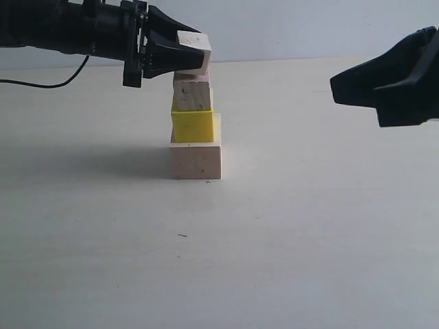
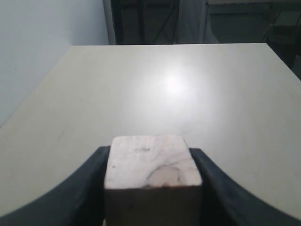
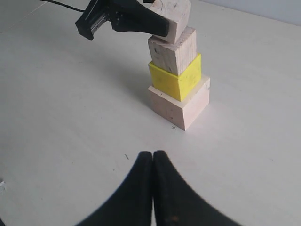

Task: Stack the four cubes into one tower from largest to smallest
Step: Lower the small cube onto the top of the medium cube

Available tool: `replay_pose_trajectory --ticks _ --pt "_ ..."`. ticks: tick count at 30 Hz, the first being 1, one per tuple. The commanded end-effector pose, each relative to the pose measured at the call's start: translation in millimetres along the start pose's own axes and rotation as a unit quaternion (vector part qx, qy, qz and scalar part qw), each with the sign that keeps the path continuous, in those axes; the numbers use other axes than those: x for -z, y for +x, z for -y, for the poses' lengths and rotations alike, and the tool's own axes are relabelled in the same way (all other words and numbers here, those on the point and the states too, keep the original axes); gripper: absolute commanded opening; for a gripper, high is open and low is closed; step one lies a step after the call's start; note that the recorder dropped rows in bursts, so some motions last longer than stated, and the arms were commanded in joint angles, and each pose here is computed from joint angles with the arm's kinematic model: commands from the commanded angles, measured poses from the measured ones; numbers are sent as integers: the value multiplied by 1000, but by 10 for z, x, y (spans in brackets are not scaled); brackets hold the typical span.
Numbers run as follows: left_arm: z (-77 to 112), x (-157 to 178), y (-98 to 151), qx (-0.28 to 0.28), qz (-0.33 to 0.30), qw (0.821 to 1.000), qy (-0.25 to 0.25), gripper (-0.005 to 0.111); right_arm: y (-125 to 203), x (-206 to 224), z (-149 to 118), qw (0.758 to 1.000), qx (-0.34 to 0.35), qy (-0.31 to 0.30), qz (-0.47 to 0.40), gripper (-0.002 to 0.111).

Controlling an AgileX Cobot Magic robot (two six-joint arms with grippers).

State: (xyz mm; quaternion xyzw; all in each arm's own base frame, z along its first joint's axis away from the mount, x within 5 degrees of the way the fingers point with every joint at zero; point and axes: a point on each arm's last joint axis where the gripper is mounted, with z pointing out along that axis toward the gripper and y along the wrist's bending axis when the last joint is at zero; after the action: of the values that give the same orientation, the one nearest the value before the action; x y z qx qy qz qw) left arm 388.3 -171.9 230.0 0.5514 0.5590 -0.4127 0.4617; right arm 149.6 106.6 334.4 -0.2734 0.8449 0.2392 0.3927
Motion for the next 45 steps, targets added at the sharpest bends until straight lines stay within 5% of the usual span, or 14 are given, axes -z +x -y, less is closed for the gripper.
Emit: replay_pose_trajectory --ticks 1,35,45 --pt "3 -13 -36 -5 4 1000 2 0 -2 14 12 1000 2 5 6 0" --pt "-4 -24 -1 -1 2 1000 4 1 -2 14 11 1000 1 4 6 0" --pt "-8 -24 -8 1 6 1000 2 44 -2 14 11 1000 1 4 6 0"
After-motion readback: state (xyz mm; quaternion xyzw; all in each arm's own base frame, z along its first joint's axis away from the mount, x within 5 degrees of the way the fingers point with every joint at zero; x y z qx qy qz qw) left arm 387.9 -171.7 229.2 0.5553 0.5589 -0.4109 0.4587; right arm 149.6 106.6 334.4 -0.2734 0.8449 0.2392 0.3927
